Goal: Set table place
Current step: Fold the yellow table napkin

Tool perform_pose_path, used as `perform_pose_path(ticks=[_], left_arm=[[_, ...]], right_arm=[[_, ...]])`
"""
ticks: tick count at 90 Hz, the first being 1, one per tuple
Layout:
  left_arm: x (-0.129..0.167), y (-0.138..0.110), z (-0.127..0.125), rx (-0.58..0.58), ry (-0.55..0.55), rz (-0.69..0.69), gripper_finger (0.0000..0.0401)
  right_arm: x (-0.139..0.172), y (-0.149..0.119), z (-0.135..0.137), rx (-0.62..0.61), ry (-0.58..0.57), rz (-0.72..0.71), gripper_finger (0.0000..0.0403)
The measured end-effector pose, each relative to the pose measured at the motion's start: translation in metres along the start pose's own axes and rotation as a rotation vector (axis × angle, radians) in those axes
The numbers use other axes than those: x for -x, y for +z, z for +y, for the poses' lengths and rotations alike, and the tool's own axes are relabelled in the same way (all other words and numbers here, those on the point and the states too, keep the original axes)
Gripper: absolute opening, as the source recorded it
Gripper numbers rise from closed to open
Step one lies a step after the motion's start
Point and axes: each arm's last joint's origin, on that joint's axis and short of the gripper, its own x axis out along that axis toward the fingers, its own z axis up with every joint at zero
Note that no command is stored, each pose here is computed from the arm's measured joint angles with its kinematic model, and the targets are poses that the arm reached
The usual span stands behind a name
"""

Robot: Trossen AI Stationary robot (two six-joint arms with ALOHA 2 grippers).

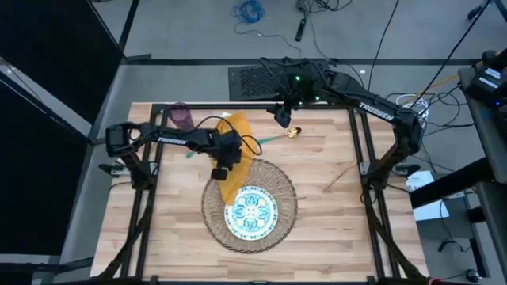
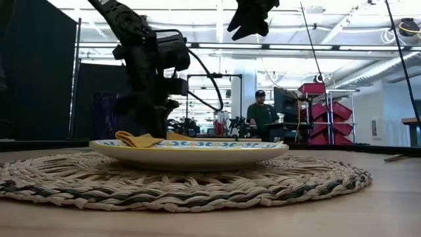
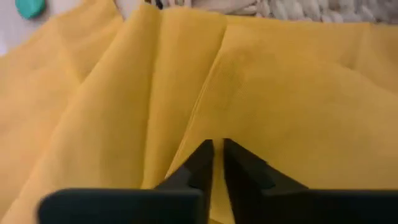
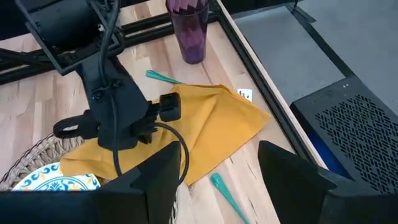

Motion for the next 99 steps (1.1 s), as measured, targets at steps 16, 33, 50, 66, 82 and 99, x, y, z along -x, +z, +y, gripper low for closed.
perform_pose_path(ticks=[16, 33, 50, 66, 82, 99], left_arm=[[0.0026, -0.003, 0.0034, -0.004, 0.048, 0.066, 0.0027], [0.0052, -0.0051, 0.0025, -0.02, 0.026, 0.11, 0.0089], [0.0053, -0.0044, 0.0034, -0.021, 0.042, 0.109, 0.0139], [0.0053, -0.0032, 0.0049, -0.025, 0.072, 0.104, 0.0151], [0.0052, -0.0022, 0.0036, -0.048, 0.032, 0.079, 0.0151], [0.0054, -0.0033, 0.006, -0.039, 0.034, 0.077, 0.0151]], right_arm=[[-0.0001, -0.0001, 0.0, 0.0, 0.0, 0.0, 0.0201], [0.0, -0.0001, 0.0, 0.002, -0.001, 0.001, 0.0201], [0.0, -0.0001, 0.0, 0.006, -0.001, 0.001, 0.0201], [0.0, -0.0007, 0.0, 0.006, -0.001, 0.007, 0.0201], [0.0, -0.001, 0.0, 0.006, -0.001, 0.01, 0.0201], [0.0, -0.001, 0.0, 0.006, -0.001, 0.01, 0.0201]])
